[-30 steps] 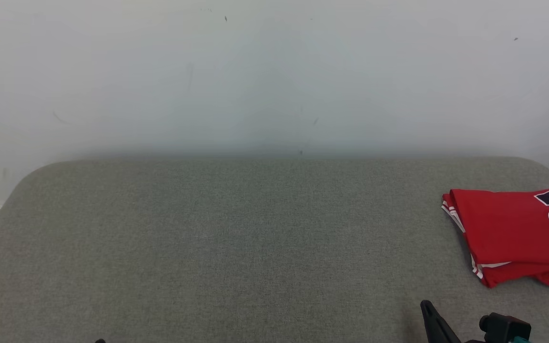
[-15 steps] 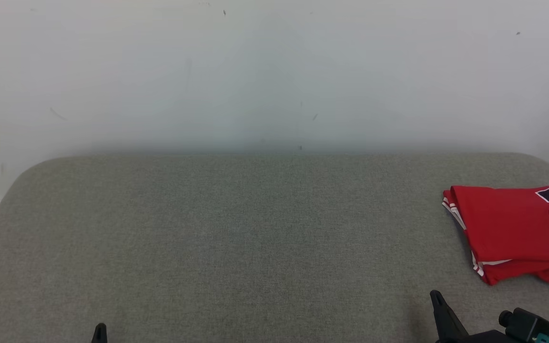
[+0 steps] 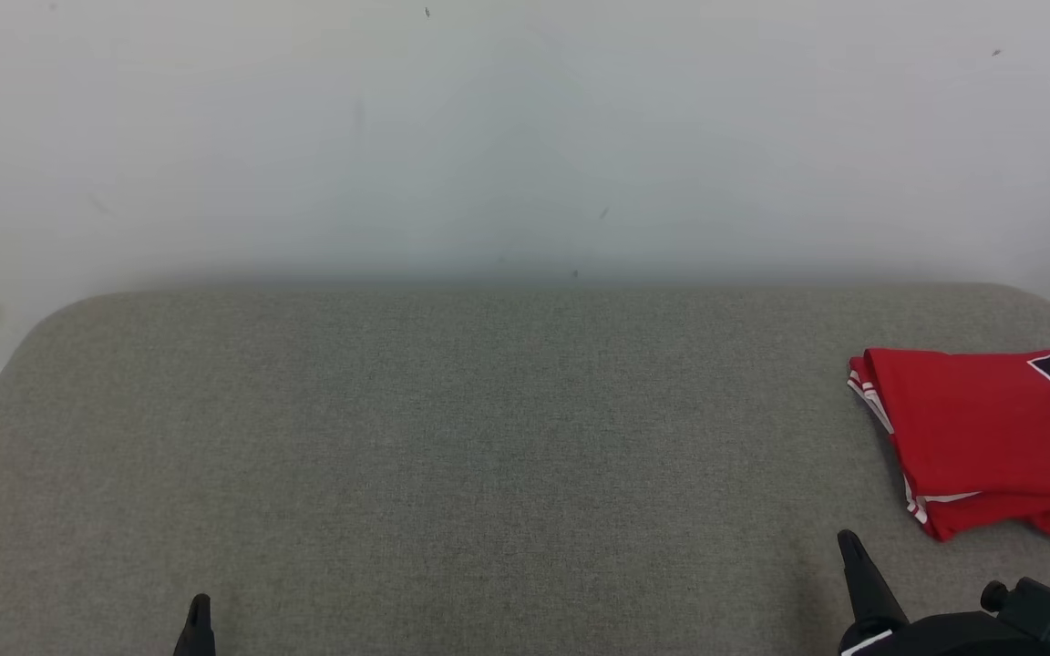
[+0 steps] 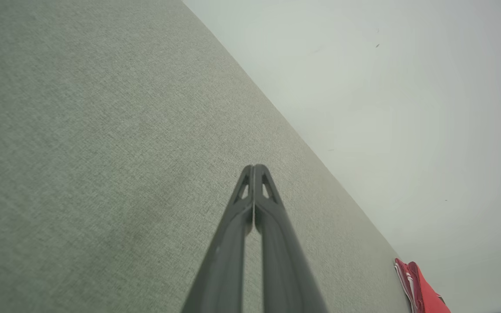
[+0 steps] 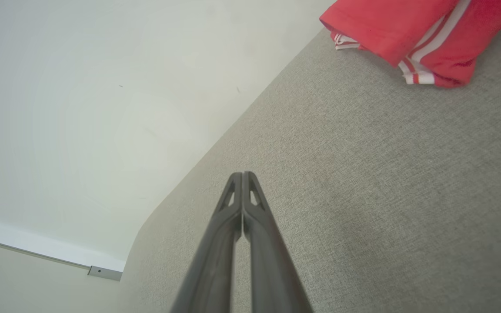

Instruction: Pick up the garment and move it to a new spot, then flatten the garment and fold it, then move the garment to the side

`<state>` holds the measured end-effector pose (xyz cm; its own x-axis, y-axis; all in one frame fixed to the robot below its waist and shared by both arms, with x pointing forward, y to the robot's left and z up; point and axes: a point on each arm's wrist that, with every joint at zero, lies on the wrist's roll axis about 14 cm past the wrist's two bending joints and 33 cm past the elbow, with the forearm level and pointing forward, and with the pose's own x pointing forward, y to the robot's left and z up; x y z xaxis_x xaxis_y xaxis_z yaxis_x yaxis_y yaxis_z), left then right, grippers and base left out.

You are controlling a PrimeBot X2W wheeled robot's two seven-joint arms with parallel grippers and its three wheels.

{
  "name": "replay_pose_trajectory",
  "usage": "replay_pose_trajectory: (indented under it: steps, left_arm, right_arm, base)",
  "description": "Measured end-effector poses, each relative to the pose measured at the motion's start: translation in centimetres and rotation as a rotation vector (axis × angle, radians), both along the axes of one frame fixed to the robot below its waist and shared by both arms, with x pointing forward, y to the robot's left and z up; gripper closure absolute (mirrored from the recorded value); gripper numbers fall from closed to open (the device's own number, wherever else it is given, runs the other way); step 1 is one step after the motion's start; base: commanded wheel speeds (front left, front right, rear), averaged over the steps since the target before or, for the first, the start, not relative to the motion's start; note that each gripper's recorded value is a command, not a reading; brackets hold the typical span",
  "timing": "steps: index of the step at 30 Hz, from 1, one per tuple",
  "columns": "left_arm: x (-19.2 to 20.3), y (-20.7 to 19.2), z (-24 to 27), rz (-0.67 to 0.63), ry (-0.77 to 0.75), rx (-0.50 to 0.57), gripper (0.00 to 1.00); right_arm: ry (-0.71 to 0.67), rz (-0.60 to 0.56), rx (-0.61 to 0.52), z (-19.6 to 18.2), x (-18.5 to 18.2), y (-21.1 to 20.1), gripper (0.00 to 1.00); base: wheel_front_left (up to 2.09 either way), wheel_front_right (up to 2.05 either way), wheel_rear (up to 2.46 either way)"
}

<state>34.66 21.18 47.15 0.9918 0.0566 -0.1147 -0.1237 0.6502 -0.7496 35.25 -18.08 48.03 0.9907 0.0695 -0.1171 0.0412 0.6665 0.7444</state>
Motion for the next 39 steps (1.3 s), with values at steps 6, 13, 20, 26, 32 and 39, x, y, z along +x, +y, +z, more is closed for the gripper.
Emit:
replay_pose_trajectory:
  steps: [6, 13, 20, 26, 32, 39]
  left_arm:
    - [0.4, -0.3, 0.2, 0.002, -0.003, -0.074, 1.00]
    - [0.8, -0.5, 0.4, 0.003, -0.010, -0.152, 1.00]
    - [1.3, -0.7, 0.7, 0.003, -0.018, -0.225, 1.00]
    - [1.9, -0.9, 1.3, -0.003, -0.036, -0.285, 1.00]
    - [2.2, -1.1, 1.4, -0.004, -0.039, -0.342, 1.00]
    - [2.5, -1.4, 1.6, -0.009, -0.046, -0.392, 1.00]
  right_arm:
    - [-0.005, -0.016, 0.072, 0.2, 0.3, -0.3, 1.00]
    - [-0.017, -0.036, 0.150, 0.7, 0.7, -0.7, 1.00]
    - [-0.022, -0.052, 0.227, 0.8, 0.9, -1.0, 1.00]
    - [-0.031, -0.063, 0.287, 1.2, 1.3, -1.2, 1.00]
    - [-0.038, -0.074, 0.343, 1.4, 1.5, -1.5, 1.00]
    - [-0.042, -0.086, 0.398, 1.4, 1.7, -1.8, 1.00]
  base:
    - [0.00, 0.00, 0.00]
    - [0.00, 0.00, 0.00]
    - [0.00, 0.00, 0.00]
    - [0.00, 0.00, 0.00]
    - [0.00, 0.00, 0.00]
    - [0.00, 0.00, 0.00]
